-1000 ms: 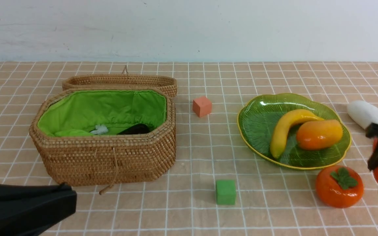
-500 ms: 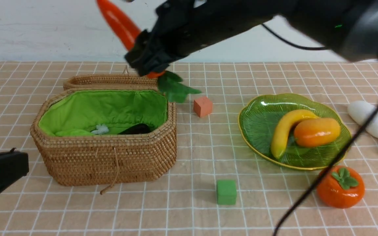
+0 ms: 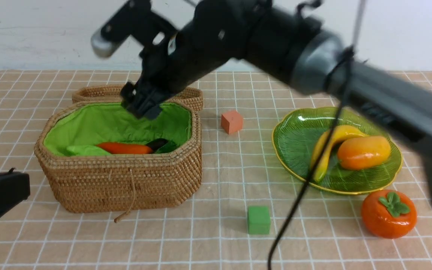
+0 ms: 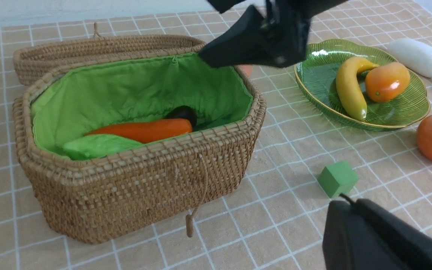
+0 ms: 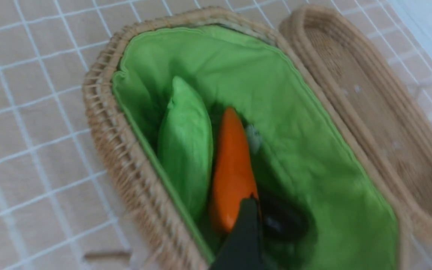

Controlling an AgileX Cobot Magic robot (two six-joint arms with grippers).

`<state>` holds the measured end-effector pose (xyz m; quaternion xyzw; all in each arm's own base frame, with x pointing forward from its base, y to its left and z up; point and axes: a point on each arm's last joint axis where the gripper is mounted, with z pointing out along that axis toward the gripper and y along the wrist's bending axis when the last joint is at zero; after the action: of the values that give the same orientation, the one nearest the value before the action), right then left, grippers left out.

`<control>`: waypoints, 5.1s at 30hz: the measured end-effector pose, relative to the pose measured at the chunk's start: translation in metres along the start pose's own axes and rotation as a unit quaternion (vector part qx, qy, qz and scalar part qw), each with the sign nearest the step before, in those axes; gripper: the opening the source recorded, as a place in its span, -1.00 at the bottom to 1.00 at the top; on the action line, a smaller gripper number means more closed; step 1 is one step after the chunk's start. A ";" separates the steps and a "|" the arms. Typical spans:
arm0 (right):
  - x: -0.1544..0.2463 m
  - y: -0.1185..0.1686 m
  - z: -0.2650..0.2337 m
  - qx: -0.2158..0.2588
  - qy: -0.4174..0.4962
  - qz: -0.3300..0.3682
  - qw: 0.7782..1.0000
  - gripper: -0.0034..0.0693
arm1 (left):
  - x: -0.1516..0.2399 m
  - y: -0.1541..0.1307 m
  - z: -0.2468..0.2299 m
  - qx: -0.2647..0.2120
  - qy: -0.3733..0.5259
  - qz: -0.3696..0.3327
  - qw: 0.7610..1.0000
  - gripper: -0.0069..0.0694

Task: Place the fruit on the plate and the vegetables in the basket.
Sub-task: Use the right arm to grab a carrot and put it into the left basket, then grab a tomato with your right arm and place it on the plate on the right, then take a daikon with your right arm and place it on the basket on the left.

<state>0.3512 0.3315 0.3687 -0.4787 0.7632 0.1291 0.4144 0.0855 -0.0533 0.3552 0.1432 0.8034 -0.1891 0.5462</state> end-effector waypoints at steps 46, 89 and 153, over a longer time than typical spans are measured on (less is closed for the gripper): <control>0.374 -0.098 -0.116 0.120 0.102 0.620 0.768 0.72 | -0.004 -0.023 0.002 0.115 -0.025 0.066 0.991 -0.85; 0.330 -0.068 -0.091 0.022 0.145 0.545 0.825 0.49 | -0.003 -0.024 0.002 0.121 -0.015 0.052 0.991 -0.83; 0.426 -0.263 -0.102 0.291 0.191 0.383 0.856 0.77 | -0.010 -0.027 0.001 0.135 -0.057 0.047 0.988 -0.77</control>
<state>0.4348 -0.1282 0.1627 -0.0209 0.9530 -0.0443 0.2991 0.0782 -0.0774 0.3682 0.2423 0.7305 -0.2777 0.5749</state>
